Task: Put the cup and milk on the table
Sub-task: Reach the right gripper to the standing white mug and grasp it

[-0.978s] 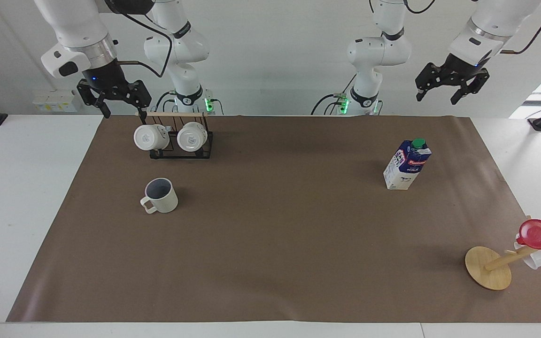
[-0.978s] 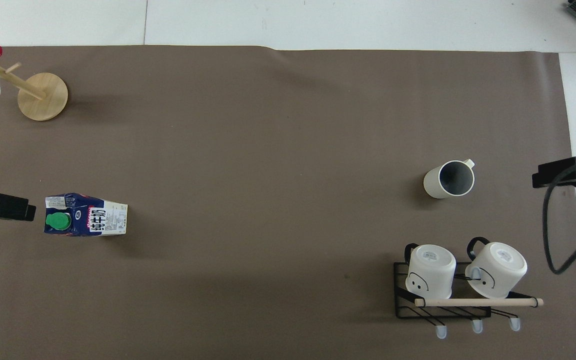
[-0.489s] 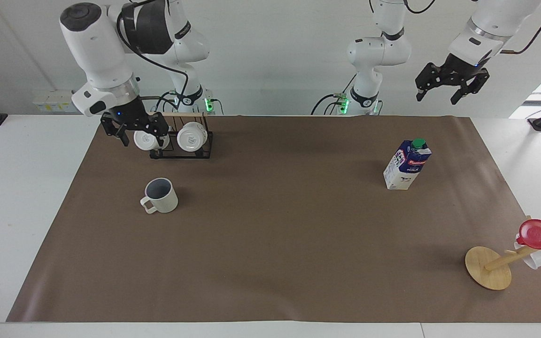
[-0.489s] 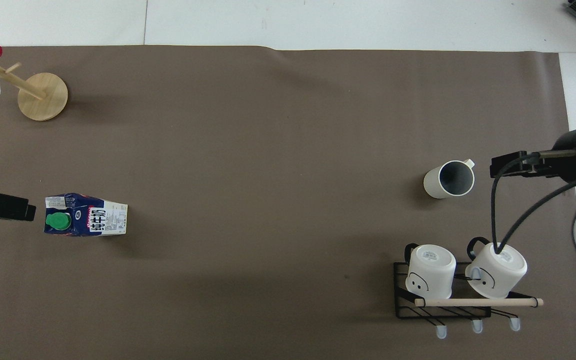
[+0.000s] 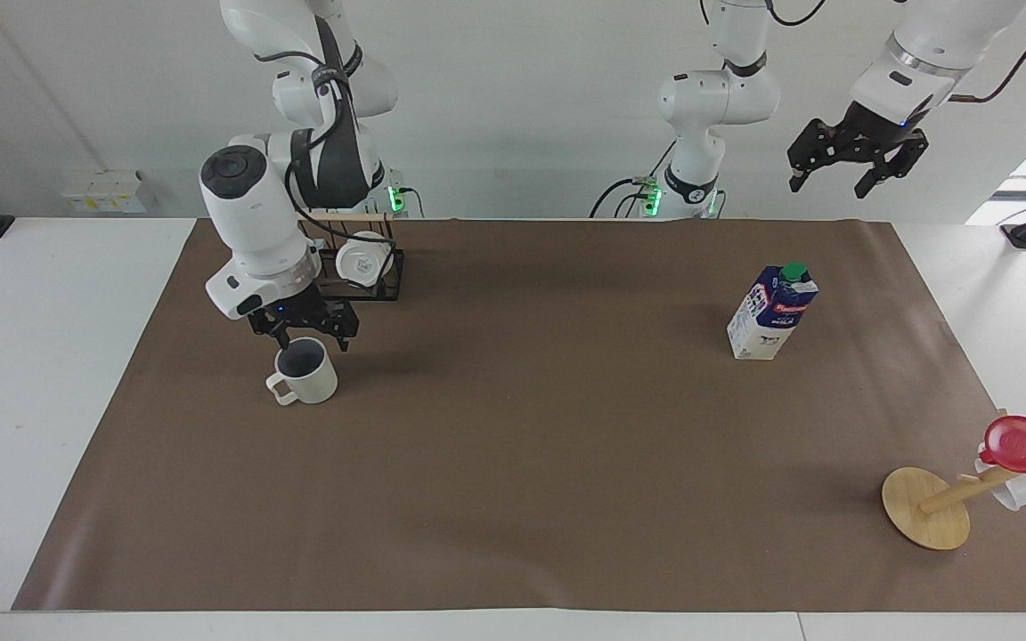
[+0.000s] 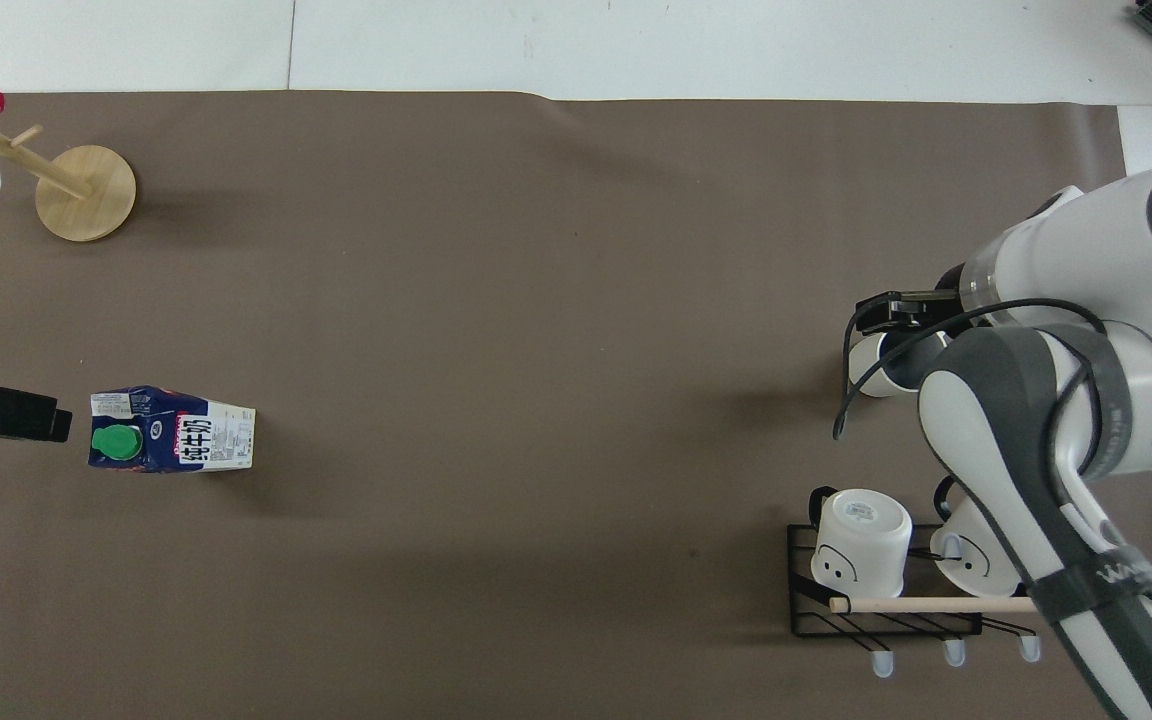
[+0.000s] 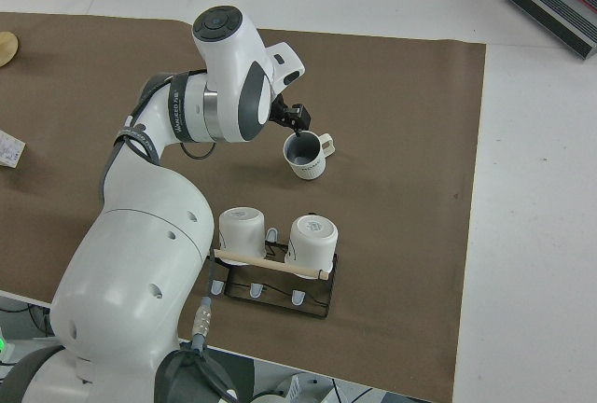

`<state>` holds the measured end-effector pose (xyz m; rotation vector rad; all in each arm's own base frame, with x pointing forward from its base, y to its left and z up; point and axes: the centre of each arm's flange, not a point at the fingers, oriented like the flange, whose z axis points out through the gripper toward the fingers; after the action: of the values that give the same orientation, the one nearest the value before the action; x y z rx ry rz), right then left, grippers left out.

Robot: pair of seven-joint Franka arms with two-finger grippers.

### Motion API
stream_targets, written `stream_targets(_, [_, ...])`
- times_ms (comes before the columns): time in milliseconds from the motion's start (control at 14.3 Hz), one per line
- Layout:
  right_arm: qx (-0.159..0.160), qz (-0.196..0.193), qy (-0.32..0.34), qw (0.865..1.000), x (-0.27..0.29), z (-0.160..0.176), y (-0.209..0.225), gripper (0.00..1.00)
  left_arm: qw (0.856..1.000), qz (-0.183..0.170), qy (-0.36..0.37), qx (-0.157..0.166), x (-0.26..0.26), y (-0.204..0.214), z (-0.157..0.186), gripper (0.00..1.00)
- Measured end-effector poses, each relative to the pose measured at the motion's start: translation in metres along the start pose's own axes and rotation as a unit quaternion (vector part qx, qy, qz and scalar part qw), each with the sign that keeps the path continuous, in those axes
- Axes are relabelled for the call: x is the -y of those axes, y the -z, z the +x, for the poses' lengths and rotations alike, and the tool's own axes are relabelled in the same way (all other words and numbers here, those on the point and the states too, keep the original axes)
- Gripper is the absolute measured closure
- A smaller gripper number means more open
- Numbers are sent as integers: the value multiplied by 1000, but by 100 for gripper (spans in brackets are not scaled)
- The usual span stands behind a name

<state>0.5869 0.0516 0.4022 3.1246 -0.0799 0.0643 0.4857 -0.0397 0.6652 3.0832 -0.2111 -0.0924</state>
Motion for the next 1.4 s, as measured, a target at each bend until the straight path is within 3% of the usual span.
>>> stream_targets(699, [18,-7,-71,997,-16,0,-60,4,1000,0,0,0,0,0,0,0])
stream_targets(1258, [9,6,-111,994,-12,7,-59,94,1000,0,0,0,0,0,0,0])
stream_targets(1397, [-7,12,-120,993,-6,16,-44,96,1000,0,0,0,0,0,0,0])
